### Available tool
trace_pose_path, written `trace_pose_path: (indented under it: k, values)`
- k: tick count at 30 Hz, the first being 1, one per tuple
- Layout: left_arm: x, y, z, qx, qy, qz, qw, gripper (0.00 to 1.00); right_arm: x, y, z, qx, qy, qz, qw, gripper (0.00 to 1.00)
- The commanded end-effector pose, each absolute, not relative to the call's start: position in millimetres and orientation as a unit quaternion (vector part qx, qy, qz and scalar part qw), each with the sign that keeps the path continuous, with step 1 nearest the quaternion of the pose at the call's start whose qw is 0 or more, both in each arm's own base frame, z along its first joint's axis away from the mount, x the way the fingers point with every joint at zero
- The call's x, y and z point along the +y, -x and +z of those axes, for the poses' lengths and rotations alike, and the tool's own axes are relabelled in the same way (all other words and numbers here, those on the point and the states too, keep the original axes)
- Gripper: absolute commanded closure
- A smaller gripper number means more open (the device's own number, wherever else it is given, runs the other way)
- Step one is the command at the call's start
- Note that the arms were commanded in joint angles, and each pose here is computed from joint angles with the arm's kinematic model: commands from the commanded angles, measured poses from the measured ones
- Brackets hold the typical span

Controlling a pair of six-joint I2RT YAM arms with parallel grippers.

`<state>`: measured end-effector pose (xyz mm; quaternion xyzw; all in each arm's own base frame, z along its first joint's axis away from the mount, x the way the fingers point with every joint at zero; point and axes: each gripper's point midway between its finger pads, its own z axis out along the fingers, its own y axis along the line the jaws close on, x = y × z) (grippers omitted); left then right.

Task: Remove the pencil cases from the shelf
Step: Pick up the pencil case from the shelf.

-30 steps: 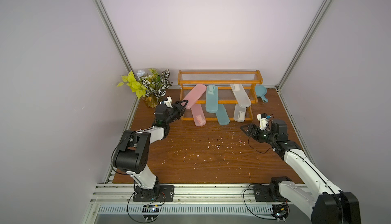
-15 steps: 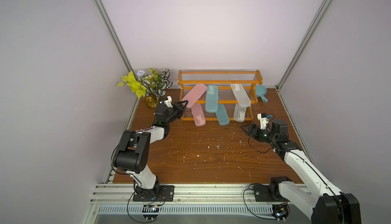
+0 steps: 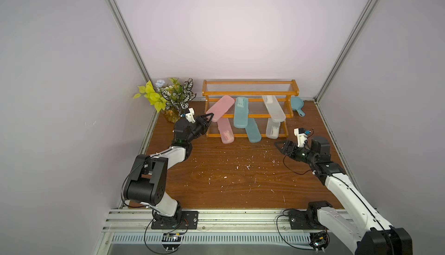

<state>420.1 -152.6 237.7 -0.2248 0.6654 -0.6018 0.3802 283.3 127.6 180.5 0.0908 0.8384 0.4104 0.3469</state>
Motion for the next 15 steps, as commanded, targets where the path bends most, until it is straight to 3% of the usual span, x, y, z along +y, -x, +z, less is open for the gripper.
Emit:
trace_pose_path:
  k: [1,15]
  values:
    - [-153.1,-404.2,264.5,0.645,0.202,-0.615,0.405,0.98,137.6,-280.1,205.4,0.816,-0.076,0.447,0.358,0.17]
    - [-152.2,-316.3,309.3,0.597,0.168,-0.666,0.414,1.0,199.2,-266.2,294.2,0.741,-0.029,0.557,0.374,0.19]
